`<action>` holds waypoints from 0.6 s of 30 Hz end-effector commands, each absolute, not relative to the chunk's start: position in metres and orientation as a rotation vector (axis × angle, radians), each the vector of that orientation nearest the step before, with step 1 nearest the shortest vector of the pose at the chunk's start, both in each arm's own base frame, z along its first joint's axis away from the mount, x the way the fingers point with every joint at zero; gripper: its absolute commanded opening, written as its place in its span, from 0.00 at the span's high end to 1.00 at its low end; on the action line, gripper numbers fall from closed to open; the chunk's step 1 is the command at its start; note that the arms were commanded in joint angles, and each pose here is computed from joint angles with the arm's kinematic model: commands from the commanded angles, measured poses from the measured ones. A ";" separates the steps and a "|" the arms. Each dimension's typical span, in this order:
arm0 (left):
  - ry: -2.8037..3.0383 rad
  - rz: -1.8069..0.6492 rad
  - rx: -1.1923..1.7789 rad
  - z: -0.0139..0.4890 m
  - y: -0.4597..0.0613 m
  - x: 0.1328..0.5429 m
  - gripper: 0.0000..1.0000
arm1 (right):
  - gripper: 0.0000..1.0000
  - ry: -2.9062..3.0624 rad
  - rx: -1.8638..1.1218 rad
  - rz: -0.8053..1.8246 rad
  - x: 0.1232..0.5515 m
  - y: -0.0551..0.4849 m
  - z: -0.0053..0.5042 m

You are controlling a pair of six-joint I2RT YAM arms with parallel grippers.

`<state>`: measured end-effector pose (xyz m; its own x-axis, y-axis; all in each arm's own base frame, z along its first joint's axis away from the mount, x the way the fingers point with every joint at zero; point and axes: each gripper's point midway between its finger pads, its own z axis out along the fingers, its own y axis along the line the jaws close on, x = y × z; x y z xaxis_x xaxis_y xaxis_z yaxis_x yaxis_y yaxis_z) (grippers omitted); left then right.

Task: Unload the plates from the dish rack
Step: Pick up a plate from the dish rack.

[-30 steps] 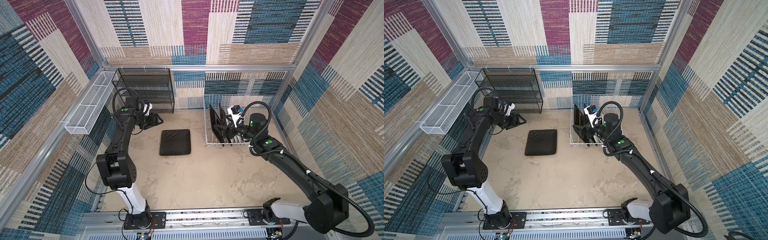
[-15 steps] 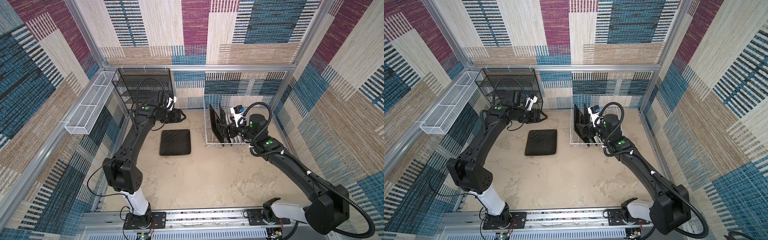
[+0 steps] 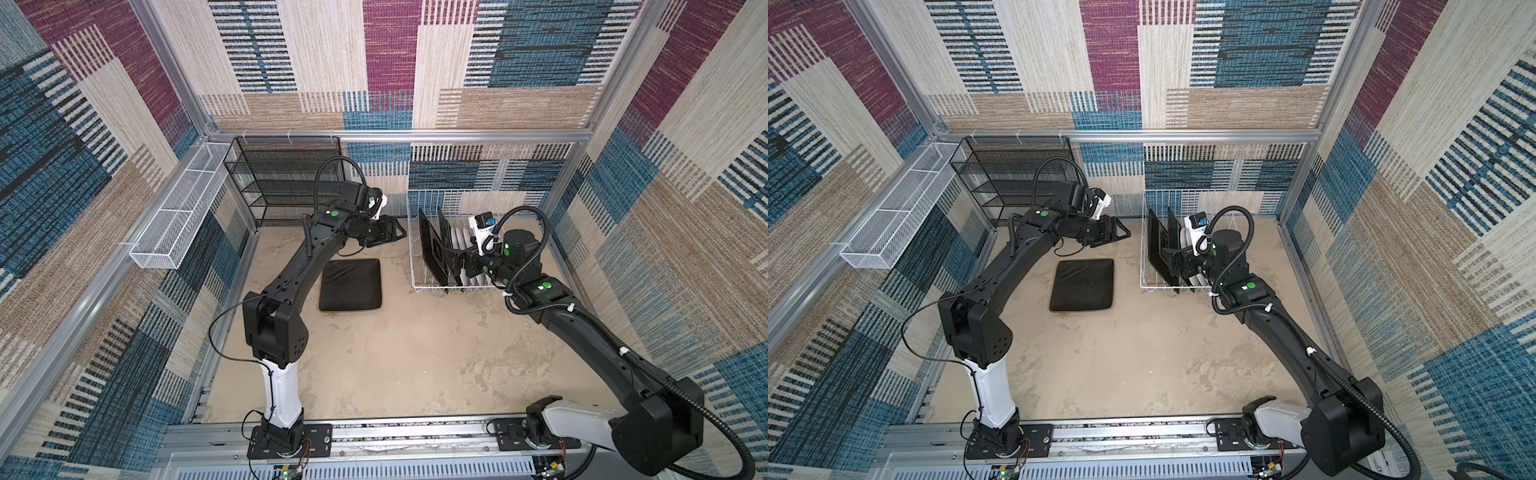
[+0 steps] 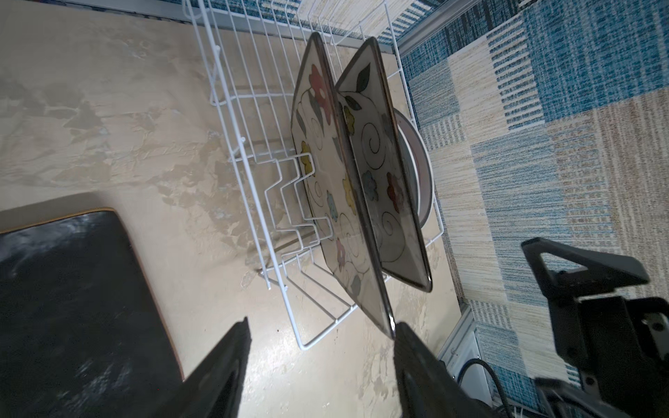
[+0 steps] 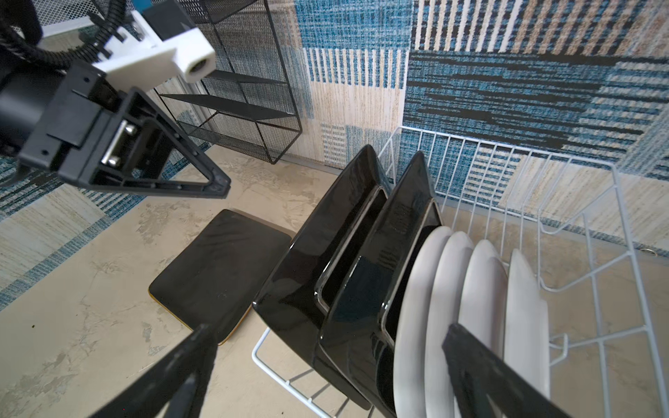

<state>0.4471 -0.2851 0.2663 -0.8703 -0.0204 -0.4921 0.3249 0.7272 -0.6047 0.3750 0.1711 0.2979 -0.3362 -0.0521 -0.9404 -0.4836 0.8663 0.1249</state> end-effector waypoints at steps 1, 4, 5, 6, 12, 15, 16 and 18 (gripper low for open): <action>2.453 -1.025 0.224 0.265 -0.301 0.452 0.34 | 0.00 1.875 -0.380 0.489 0.373 0.165 0.299; 2.465 -1.041 0.238 0.258 -0.316 0.455 0.35 | 0.00 1.878 -0.367 0.496 0.371 0.158 0.297; 2.468 -1.047 0.244 0.255 -0.320 0.456 0.35 | 0.00 1.880 -0.363 0.492 0.371 0.156 0.297; 2.468 -1.053 0.249 0.254 -0.324 0.456 0.35 | 0.00 1.884 -0.358 0.491 0.371 0.154 0.296; 2.501 -1.054 0.264 0.236 -0.344 0.461 0.36 | 0.00 1.894 -0.309 0.467 0.371 0.138 0.293; 2.516 -1.055 0.274 0.227 -0.352 0.462 0.37 | 0.00 1.896 -0.286 0.449 0.371 0.131 0.293; 2.523 -1.051 0.275 0.224 -0.355 0.462 0.37 | 0.00 1.899 -0.281 0.445 0.372 0.129 0.292; 2.535 -1.042 0.275 0.217 -0.359 0.464 0.38 | 0.00 1.901 -0.267 0.434 0.372 0.125 0.292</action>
